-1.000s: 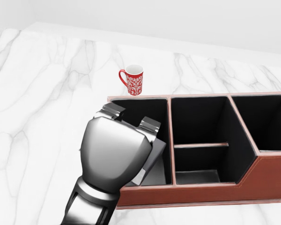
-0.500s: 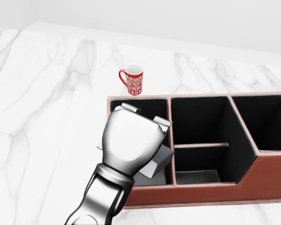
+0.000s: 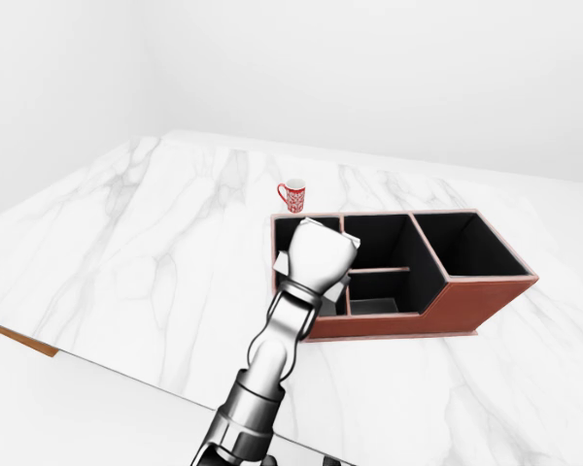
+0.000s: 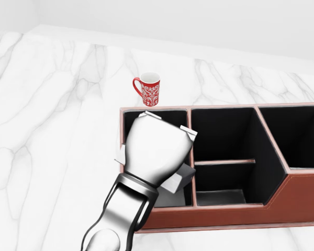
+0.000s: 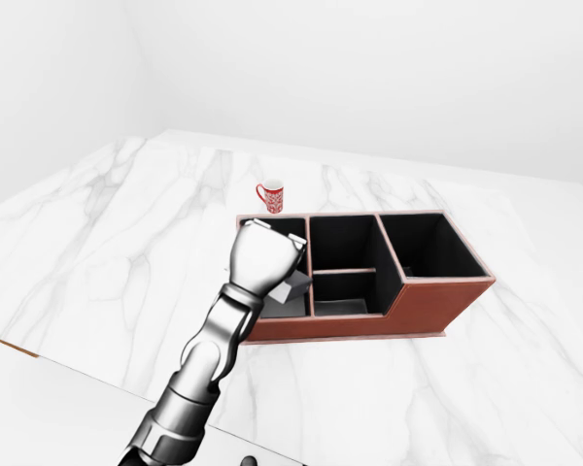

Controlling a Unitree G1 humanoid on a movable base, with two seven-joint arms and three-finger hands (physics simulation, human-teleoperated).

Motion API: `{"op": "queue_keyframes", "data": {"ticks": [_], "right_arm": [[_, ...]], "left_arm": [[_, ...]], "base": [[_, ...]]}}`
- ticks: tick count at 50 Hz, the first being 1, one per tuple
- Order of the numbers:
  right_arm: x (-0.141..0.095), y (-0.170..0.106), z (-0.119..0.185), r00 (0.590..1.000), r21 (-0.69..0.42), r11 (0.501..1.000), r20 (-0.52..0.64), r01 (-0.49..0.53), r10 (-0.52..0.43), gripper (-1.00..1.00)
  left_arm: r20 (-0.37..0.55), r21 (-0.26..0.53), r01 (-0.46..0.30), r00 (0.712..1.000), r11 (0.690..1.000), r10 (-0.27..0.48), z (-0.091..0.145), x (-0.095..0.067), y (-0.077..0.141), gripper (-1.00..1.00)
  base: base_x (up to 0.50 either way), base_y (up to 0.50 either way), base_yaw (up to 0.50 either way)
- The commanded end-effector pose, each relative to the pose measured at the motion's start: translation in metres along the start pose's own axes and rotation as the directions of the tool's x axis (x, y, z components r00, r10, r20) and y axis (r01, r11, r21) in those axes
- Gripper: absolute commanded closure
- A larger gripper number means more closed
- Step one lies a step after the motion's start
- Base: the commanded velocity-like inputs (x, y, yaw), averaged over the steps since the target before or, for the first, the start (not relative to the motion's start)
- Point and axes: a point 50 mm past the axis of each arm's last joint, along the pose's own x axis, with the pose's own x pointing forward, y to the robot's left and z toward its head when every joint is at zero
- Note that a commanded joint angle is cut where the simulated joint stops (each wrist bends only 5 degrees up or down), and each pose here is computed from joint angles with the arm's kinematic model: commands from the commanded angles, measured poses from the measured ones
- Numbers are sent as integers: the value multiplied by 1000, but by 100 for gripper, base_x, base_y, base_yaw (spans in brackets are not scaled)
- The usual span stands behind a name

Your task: Pick up the book and place it in the left compartment of the caddy.

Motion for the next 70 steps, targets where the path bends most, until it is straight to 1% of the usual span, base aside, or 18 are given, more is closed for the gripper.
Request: {"op": "queue_keyframes", "data": {"ticks": [1,3,9,12,16,20,27,40,45,50,51,52,54,57,64,66,70], "right_arm": [[0,0,0,1000,-1,1000,0,-1,1,-100],[0,0,0,1000,-1,1000,0,-2,2,-100],[0,0,0,1000,-3,1000,-1,-2,2,-100],[0,0,-1,1000,-2,1000,-3,-1,1,-100],[-1,1,-1,1000,-2,1000,-4,-2,2,-100],[0,0,-3,1000,0,1000,-10,-2,2,-100],[0,1,-3,1000,-1,1000,-11,-3,3,-100],[0,1,-4,1000,0,1000,-14,-3,3,-100],[0,0,-1,1000,-3,1000,-7,-2,2,-100],[0,0,-2,1000,-3,1000,-9,-2,2,-100],[1,0,-4,1000,-2,1000,-16,0,0,-100],[1,0,-3,1000,-2,1000,-14,0,0,-100],[0,0,-3,1000,-2,1000,-13,0,0,-100],[1,0,-3,1000,-2,1000,-13,0,0,-100],[1,1,-3,1000,-2,1000,-13,-1,1,-100],[0,1,-2,1000,-8,1000,-10,0,0,-100],[1,0,-5,1000,-4,1000,-20,1,-1,-100]], "left_arm": [[-13,38,-27,1000,999,28,-1,6,8,100],[-20,52,-26,999,998,27,-2,6,8,100],[-26,60,-26,999,998,28,-2,5,9,100],[-26,74,-35,999,997,37,0,4,14,100],[-26,74,-39,999,997,41,1,3,18,100],[-31,71,8,999,997,-6,-2,4,5,100],[-44,73,41,998,997,-38,-7,6,-10,100],[-76,88,86,994,992,-79,-14,6,-17,100],[-69,81,95,994,992,-90,-13,8,-21,100],[-56,67,120,992,991,-116,-13,10,-31,100],[-31,49,181,983,982,-179,-10,11,-55,100],[-30,46,186,982,981,-185,-10,12,-58,100],[-29,47,187,982,981,-186,-9,12,-59,100],[-28,43,208,978,977,-207,-9,11,-67,100],[-28,46,228,974,973,-227,-9,11,-71,100],[-21,39,254,967,966,-254,-8,9,-81,100],[-25,35,265,964,964,-264,-9,10,-86,100]], "base": [[0,0,0],[0,0,0],[0,0,0],[0,0,0],[0,0,0],[0,0,0],[0,0,0],[0,0,0],[0,0,0],[0,0,0],[0,0,0],[0,0,0],[0,0,0],[0,0,0],[0,0,0],[0,0,0],[0,0,0]]}}
